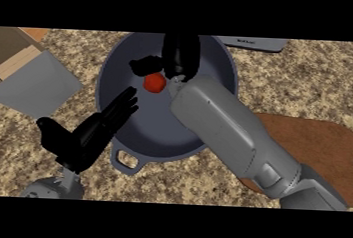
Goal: Pick the bell pepper from the cutting board and place it in the pot
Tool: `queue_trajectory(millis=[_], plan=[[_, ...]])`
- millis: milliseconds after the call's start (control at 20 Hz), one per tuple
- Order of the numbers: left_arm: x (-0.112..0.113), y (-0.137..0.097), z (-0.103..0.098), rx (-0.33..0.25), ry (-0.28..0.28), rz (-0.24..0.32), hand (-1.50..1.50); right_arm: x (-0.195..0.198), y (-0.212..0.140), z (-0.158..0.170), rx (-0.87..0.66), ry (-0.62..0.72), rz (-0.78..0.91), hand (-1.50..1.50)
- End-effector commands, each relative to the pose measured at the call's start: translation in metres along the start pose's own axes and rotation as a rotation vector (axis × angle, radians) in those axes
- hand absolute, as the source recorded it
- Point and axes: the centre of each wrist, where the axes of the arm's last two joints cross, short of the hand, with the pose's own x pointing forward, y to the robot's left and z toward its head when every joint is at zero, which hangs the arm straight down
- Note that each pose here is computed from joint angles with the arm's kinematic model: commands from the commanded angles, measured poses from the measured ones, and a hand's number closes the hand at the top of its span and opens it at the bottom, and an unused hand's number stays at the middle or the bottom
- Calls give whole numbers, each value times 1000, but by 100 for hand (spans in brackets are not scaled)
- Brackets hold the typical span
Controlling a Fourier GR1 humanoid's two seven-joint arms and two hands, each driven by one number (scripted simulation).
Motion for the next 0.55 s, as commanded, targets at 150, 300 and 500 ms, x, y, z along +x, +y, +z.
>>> queue_trajectory(millis=[150, 300, 500], plan=[[-18, -6, -8, 3, 68, 48, 0, 0, 3, -4, -114, -76, -135, -150], [-19, -8, -3, 11, 73, 55, 0, -21, 7, -8, -201, -60, -118, -150], [-27, -3, 6, 49, 86, 46, 0, -24, 5, -16, -223, -42, -126, -150]])
